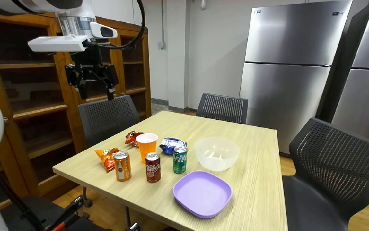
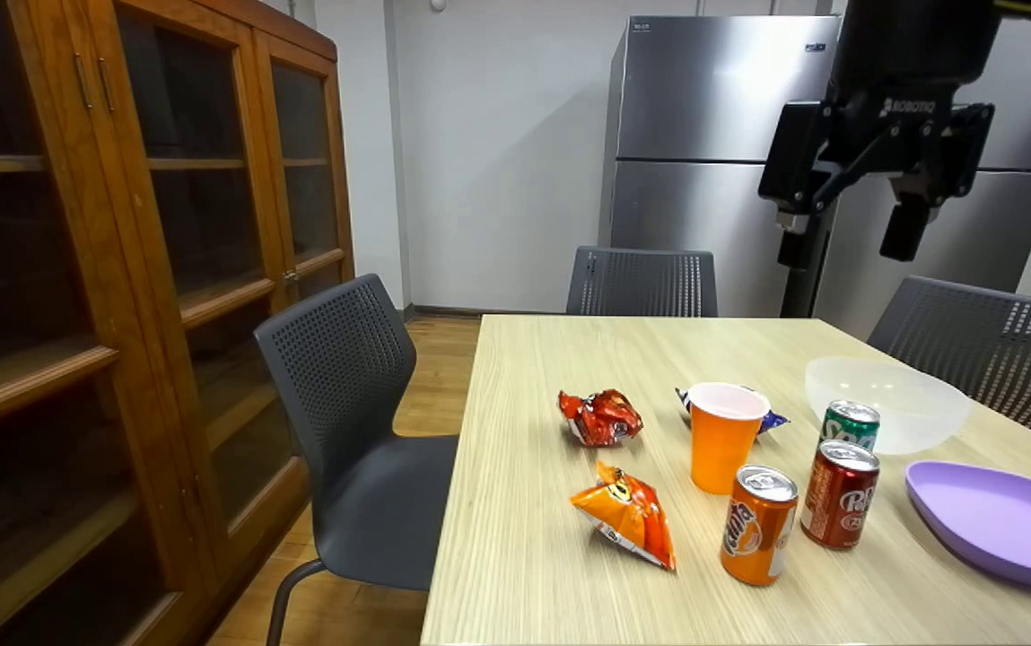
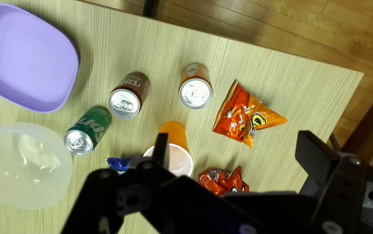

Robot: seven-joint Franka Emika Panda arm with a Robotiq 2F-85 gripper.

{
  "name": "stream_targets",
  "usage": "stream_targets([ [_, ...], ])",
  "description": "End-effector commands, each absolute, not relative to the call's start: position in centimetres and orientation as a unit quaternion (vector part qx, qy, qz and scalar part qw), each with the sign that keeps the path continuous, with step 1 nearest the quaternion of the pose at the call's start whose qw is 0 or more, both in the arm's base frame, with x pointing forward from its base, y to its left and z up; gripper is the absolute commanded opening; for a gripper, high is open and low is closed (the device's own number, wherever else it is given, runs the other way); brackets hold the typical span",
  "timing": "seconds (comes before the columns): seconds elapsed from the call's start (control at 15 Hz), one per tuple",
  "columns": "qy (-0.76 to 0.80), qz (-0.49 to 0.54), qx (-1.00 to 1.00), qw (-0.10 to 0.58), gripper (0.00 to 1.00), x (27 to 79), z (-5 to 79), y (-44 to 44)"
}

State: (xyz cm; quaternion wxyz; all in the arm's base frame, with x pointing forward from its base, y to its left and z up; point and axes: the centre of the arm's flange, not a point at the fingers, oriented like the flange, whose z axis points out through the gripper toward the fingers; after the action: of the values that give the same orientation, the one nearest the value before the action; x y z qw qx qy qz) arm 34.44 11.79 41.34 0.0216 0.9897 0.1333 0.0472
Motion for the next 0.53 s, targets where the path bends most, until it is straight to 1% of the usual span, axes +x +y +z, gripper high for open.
stream_targets([
  [0.0,0.14,0.04,0.989,0.007,1.0,33.9,38.9,12.0],
  [0.47,0.136,0.032,0.99,-0.004,1.0,33.6,35.4,11.3],
])
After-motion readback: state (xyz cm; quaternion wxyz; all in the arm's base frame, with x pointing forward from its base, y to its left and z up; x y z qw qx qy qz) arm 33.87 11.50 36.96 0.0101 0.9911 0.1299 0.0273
